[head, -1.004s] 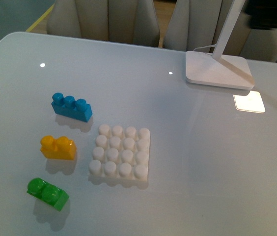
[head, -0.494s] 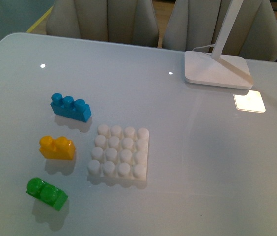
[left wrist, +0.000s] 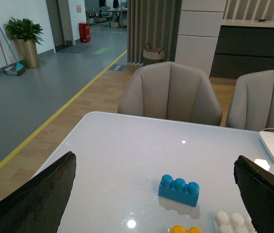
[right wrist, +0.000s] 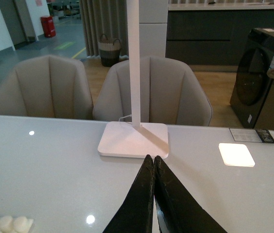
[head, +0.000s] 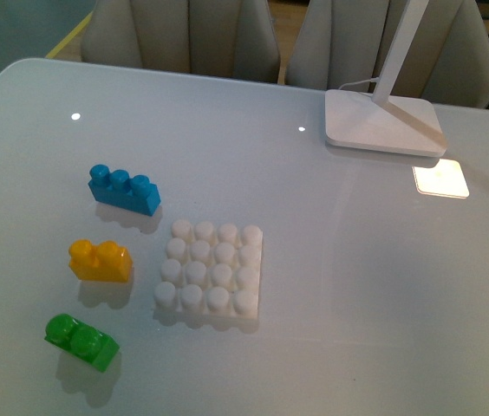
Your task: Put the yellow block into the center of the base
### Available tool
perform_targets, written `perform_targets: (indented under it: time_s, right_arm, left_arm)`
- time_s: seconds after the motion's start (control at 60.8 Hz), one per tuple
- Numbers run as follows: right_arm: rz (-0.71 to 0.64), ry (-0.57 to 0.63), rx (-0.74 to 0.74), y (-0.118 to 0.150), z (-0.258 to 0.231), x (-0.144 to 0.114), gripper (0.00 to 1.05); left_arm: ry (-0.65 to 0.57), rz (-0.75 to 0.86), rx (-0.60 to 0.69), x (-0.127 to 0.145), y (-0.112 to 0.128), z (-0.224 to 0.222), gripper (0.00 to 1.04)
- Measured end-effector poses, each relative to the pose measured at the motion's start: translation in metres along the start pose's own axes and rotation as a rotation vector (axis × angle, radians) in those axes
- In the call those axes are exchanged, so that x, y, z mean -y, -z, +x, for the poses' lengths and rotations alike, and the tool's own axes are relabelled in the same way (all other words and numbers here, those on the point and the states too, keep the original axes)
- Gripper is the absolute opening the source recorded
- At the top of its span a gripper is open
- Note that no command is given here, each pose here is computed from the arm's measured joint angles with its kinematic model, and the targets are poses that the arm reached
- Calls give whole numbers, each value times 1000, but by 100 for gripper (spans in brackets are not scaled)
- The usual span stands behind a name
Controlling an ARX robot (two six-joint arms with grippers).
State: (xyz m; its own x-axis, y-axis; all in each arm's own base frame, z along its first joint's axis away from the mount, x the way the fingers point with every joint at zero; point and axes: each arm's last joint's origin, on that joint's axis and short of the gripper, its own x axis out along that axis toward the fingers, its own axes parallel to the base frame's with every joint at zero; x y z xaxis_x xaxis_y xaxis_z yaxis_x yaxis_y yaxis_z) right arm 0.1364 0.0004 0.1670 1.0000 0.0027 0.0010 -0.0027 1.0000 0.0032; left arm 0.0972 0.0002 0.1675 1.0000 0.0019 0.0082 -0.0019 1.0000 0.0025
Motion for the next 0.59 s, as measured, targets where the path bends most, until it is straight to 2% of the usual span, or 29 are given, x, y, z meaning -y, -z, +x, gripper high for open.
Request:
perform_targets:
  time_s: [0.592]
  right_arm:
    - [0,0,14,-4,-21,0,2]
  left_arm:
    - [0,0,0,0,0,0,97]
